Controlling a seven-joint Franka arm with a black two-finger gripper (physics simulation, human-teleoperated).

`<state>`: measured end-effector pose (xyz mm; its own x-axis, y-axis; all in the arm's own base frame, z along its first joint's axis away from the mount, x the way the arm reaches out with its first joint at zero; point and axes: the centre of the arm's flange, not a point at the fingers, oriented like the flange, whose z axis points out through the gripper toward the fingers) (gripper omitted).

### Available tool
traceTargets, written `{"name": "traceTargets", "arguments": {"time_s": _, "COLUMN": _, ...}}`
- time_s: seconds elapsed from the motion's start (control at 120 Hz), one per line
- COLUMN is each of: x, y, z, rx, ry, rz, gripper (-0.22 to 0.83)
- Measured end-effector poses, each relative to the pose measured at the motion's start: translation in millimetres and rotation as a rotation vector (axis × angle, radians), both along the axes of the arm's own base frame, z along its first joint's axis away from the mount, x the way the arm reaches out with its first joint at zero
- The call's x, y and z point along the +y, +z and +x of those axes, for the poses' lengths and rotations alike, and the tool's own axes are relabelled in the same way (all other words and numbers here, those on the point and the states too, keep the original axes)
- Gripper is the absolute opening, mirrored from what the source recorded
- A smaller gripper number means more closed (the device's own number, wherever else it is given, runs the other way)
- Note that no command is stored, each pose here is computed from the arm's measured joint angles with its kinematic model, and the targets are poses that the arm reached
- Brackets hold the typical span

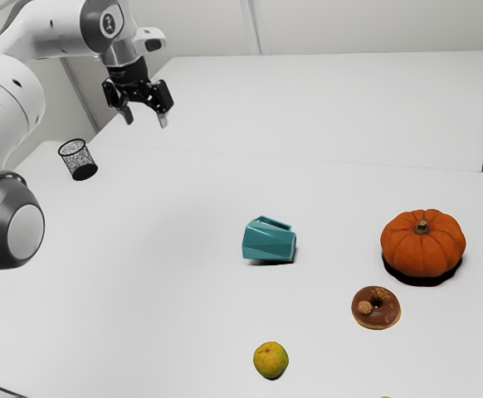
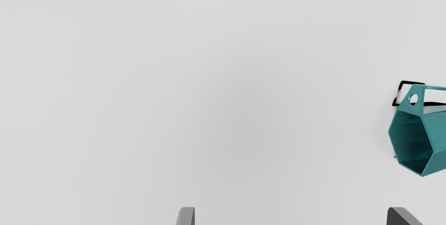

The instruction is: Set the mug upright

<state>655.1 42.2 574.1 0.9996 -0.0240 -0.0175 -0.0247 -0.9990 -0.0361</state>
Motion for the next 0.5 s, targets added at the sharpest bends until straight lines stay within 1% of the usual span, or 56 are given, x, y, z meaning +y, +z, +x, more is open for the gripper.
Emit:
{"name": "traceTargets", "arguments": {"time_s": 0.125, "x": 3.0, "y": -1.2, "z": -0.2, "rx": 0.002, "ry": -0.008, "rz": 0.005, "gripper": 0.62}}
{"name": "traceTargets", "arguments": {"time_s": 0.192, "x": 2.9, "y": -2.5, "z": -3.7, "rx": 0.005, "ry": -0.013, "rz": -0.007, "gripper": 0.62}}
{"name": "traceTargets", "arguments": {"time_s": 0.233, "x": 1.4, "y": -12.7, "z": -8.7, "rx": 0.017, "ry": -0.017, "rz": -0.028, "gripper": 0.61}}
{"name": "traceTargets", "arguments": {"time_s": 0.267, "x": 2.3, "y": -22.1, "z": -17.0, "rx": 0.03, "ry": -0.017, "rz": -0.051, "gripper": 0.61}}
{"name": "traceTargets", "arguments": {"time_s": 0.35, "x": 0.7, "y": -50.0, "z": -51.4, "rx": 0.054, "ry": -0.014, "rz": -0.145, "gripper": 0.61}}
{"name": "traceTargets", "arguments": {"time_s": 0.442, "x": -1.4, "y": -84.8, "z": -84.1, "rx": 0.069, "ry": 0.018, "rz": -0.273, "gripper": 0.61}}
{"name": "traceTargets", "arguments": {"time_s": 0.5, "x": -4.9, "y": -105.5, "z": -98.4, "rx": 0.07, "ry": 0.047, "rz": -0.345, "gripper": 0.61}}
